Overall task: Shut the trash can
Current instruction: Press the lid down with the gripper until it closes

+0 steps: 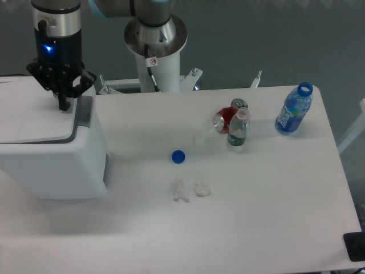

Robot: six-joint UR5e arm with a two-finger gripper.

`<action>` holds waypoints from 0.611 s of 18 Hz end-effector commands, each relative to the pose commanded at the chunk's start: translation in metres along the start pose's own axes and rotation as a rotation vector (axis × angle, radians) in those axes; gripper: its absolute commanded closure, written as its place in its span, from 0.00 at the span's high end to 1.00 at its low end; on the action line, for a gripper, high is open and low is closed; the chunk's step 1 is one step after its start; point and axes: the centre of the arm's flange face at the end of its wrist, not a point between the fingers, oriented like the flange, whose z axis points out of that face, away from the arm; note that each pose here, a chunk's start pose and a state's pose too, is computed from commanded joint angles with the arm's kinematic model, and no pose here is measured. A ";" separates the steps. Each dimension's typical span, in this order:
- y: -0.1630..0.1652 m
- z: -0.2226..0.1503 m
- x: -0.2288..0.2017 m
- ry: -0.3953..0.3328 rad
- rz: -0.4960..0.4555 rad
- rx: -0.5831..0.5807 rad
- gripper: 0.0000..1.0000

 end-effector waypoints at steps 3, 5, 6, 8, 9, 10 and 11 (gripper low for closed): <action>0.000 0.001 0.000 0.001 -0.001 -0.003 0.00; 0.001 0.005 0.000 0.002 -0.002 -0.009 0.00; 0.002 0.007 -0.001 0.003 -0.002 -0.012 0.00; 0.002 0.008 -0.001 0.004 -0.003 -0.015 0.00; 0.002 0.009 -0.001 0.005 -0.003 -0.016 0.00; 0.002 0.009 -0.001 0.005 -0.003 -0.016 0.00; 0.002 0.010 -0.001 0.005 -0.003 -0.017 0.00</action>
